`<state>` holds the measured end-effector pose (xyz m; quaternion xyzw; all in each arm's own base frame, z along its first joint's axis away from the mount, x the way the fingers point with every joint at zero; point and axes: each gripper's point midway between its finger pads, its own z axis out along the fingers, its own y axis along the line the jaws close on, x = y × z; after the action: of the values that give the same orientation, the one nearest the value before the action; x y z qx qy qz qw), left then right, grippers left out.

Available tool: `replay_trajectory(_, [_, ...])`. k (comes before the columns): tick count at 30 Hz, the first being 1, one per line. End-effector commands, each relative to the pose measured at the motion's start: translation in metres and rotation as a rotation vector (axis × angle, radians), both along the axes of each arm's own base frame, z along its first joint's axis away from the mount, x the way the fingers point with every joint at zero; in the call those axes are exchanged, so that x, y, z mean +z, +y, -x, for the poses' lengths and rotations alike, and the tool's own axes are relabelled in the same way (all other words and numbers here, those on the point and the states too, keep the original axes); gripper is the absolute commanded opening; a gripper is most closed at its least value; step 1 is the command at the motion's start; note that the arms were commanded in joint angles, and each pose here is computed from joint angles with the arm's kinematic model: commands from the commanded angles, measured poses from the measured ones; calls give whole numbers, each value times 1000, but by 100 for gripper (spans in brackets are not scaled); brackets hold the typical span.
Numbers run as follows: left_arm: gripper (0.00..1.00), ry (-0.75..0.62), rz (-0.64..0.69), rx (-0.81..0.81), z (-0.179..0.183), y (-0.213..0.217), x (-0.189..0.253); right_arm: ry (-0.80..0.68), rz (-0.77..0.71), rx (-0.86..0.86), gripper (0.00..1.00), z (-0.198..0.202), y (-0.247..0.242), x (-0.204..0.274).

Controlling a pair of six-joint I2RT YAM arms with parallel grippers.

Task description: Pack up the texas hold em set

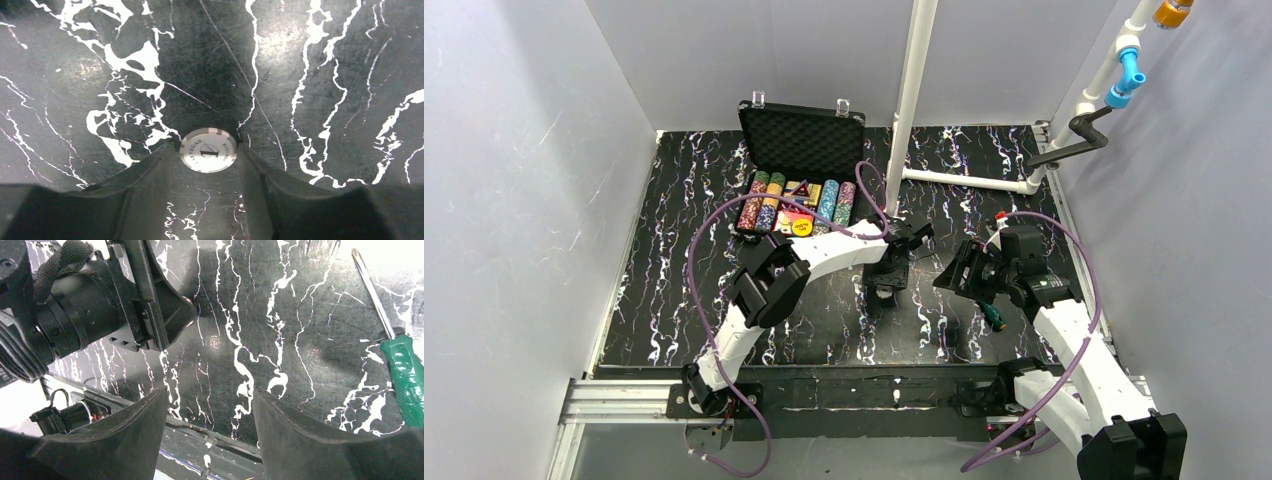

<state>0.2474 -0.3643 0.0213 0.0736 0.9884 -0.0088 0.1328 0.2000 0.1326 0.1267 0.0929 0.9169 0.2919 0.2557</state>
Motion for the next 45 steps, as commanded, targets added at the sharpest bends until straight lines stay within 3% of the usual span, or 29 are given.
replay_trajectory(1, [44, 53, -114, 5, 16, 26, -26, -13, -15, 14, 70, -2, 3, -1])
replay_trajectory(6, [28, 12, -129, -54, 9, 29, -18, 6, -29, 30, 71, -2, 6, -7])
replay_trajectory(13, [18, -47, -83, -169, 1, 24, 11, 29, -84, 68, 73, -7, 17, -9])
replay_trajectory(27, [15, -141, -35, -326, -2, 32, 64, 98, -196, 106, 75, -41, 25, -4])
replay_trajectory(32, [14, -169, -11, -401, 3, 40, 81, 172, -256, 191, 76, -53, 38, -4])
replay_trajectory(37, [14, -175, 56, -491, 13, 42, 92, 238, -445, 305, 75, -63, 66, 1])
replay_trajectory(45, [13, -157, 163, -598, 32, 38, 100, 329, -542, 487, 73, -49, 119, 0])
